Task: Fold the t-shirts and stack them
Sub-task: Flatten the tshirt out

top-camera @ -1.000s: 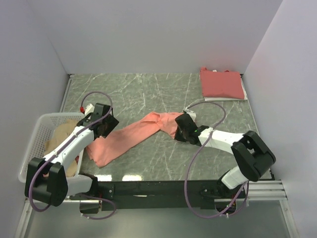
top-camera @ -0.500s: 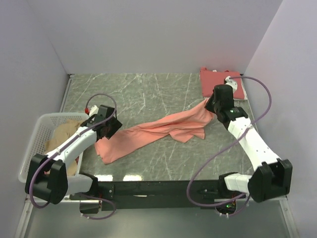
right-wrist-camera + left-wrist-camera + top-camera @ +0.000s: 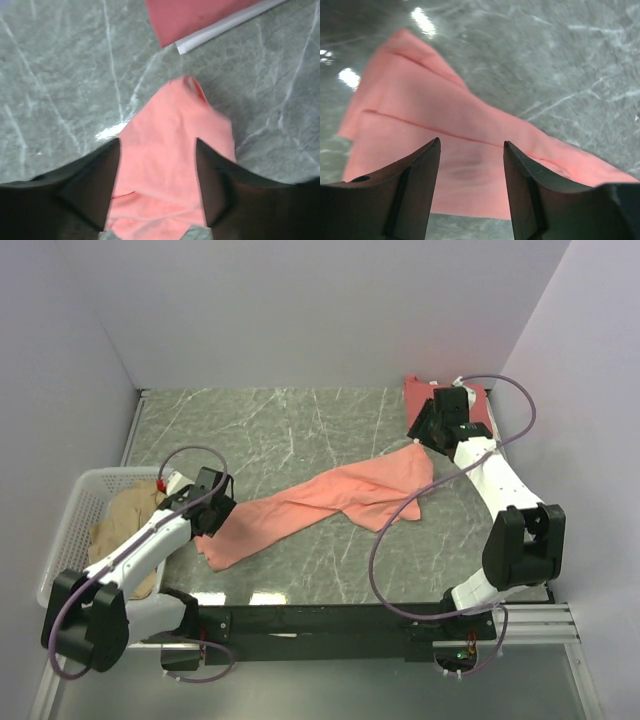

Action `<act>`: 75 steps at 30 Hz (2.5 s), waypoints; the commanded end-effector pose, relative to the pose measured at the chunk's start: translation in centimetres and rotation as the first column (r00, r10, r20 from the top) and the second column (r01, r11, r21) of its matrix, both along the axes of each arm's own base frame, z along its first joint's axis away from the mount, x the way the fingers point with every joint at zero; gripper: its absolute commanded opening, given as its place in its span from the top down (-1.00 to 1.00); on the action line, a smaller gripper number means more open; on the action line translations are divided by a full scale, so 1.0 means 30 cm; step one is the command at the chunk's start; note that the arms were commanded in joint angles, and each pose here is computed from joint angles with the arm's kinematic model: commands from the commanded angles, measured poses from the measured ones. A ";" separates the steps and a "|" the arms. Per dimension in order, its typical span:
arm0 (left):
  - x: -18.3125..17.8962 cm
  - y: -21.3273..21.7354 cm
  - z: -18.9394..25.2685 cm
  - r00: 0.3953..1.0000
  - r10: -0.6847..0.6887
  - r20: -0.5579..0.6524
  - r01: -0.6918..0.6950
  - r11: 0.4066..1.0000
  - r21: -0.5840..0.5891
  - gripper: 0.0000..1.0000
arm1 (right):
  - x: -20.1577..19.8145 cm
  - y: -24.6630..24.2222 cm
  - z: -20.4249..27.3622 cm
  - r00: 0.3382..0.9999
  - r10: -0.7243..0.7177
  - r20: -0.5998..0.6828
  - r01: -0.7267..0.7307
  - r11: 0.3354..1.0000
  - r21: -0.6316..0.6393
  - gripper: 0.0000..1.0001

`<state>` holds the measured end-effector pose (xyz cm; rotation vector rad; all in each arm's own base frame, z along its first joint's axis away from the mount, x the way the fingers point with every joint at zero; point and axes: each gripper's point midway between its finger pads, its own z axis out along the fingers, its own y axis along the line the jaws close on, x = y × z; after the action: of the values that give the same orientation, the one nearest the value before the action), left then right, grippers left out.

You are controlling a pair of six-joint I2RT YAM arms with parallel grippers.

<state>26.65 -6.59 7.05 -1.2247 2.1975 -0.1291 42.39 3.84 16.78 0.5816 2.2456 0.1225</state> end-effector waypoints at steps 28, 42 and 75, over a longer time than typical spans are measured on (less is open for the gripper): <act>-0.071 0.081 -0.012 0.995 0.101 0.020 -0.102 0.994 0.035 -0.09 | -0.419 0.092 -0.361 1.000 -0.007 -0.023 0.010 0.989 0.146 -0.29; -0.021 0.061 0.017 0.996 0.077 0.037 -0.077 0.997 -0.007 -0.10 | -0.452 0.101 -0.391 0.997 -0.002 -0.075 0.014 0.987 0.162 -0.23; 0.142 0.100 0.081 0.993 0.108 0.056 -0.106 0.994 -0.040 -0.11 | -0.414 0.100 -0.417 0.976 -0.076 -0.206 0.109 0.982 0.151 1.00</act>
<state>29.97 -3.56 8.85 -1.3607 2.0943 -0.1361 27.57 6.68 1.77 0.8192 2.4933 0.1794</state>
